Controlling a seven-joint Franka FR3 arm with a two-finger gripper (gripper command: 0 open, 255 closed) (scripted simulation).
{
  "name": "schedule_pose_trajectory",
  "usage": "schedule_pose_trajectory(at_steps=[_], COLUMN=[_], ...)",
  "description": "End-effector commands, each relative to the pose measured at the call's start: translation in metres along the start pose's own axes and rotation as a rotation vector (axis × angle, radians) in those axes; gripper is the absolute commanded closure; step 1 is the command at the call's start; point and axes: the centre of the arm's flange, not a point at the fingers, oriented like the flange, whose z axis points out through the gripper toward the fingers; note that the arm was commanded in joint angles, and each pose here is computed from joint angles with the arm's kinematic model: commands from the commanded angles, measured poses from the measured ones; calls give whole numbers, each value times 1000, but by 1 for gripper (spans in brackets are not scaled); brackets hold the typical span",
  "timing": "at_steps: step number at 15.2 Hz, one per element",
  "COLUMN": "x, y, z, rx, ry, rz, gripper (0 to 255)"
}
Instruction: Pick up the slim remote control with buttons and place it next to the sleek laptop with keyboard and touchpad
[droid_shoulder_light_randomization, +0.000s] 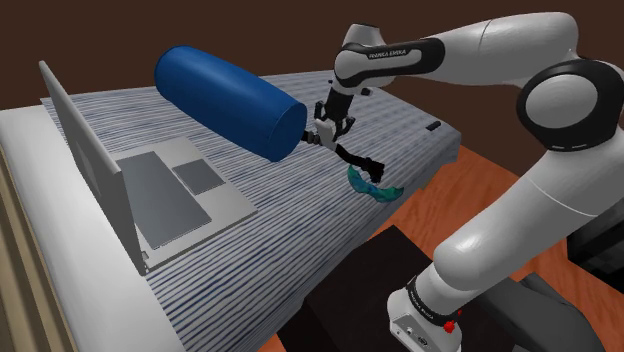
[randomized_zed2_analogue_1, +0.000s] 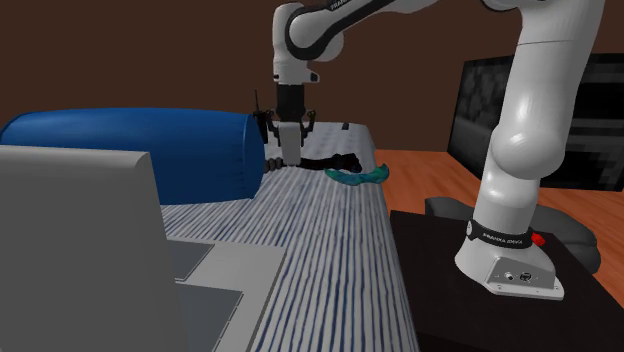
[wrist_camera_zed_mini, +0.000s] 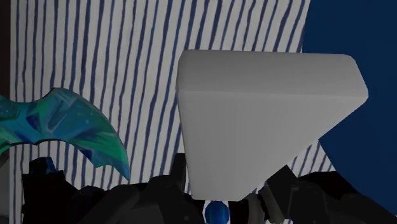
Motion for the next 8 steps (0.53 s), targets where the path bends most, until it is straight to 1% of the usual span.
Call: schedule_pose_trajectory(at_steps=[1, 8], x=[-1, -2], y=[-1, -2], z=[-11, -48], rx=[0, 0], ry=[0, 0], rz=[0, 0], gripper=[255, 255])
